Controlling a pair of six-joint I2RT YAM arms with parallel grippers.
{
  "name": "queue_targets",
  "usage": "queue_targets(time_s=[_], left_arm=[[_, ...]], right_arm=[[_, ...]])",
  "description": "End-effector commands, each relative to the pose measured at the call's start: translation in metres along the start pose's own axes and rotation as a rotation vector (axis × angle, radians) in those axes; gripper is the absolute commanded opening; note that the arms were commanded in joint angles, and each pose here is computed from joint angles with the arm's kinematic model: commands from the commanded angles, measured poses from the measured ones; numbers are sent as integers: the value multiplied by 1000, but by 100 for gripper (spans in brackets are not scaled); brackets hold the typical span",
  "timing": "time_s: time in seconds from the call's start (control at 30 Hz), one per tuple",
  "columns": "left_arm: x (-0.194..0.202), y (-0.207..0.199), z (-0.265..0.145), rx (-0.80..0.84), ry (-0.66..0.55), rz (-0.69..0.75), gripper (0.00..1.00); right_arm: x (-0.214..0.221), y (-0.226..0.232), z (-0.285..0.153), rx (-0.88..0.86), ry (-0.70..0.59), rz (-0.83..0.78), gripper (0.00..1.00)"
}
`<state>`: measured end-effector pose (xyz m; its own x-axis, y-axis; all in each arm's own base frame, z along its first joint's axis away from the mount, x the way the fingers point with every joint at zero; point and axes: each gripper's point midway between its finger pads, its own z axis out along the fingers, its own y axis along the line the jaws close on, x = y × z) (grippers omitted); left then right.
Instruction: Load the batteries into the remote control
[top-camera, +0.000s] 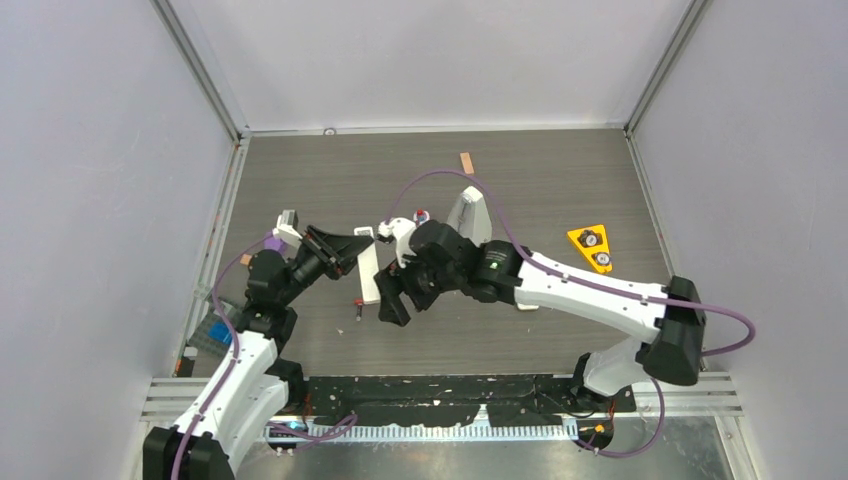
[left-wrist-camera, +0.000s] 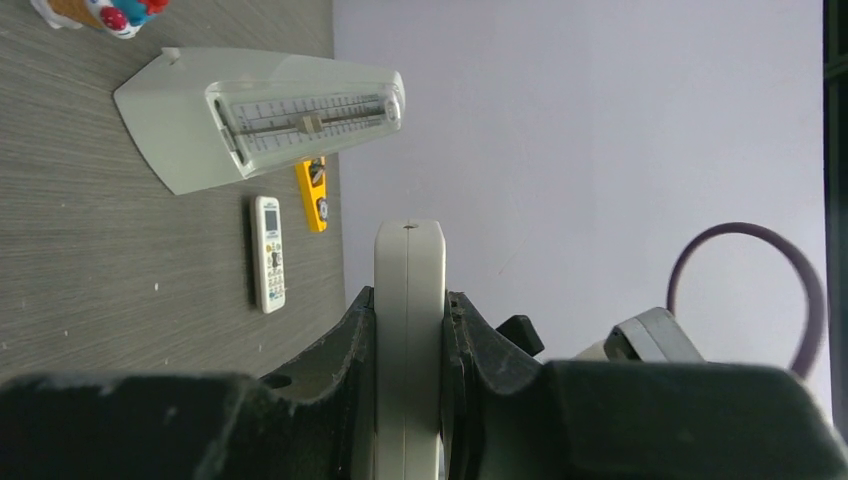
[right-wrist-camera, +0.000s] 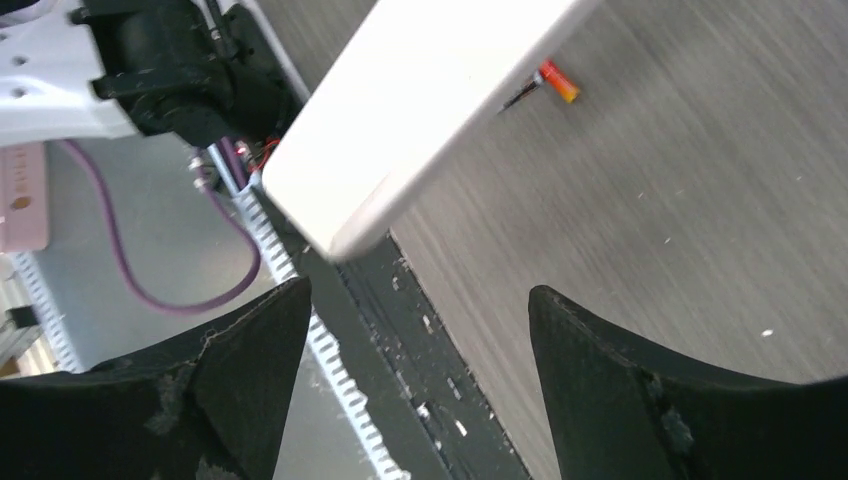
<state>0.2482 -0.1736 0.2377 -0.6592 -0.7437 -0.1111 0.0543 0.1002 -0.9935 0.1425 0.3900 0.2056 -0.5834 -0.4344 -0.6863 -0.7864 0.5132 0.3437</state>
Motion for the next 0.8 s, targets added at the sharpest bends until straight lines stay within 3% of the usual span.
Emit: queue_targets(time_s=[0.0,0.13,0.27,0.47,0.77], left_arm=[[3,-33,-2,144,14,67,0],[9,-59,-10,273,34,146,0],[20,-88,-20,385,86,242,0],[32,-121,-33,498,130,340,0],[34,-132,-37,525,133,353,0]], right_arm=[[-28,25,-39,-190,-178,44,85],[-50,24,-62,-279,-318,200,85],[-72,28,-77,-323,-415,251,83],[-97,39,-72,-387,-467,280,79],[-100,52,-57,-433,-447,281,68]])
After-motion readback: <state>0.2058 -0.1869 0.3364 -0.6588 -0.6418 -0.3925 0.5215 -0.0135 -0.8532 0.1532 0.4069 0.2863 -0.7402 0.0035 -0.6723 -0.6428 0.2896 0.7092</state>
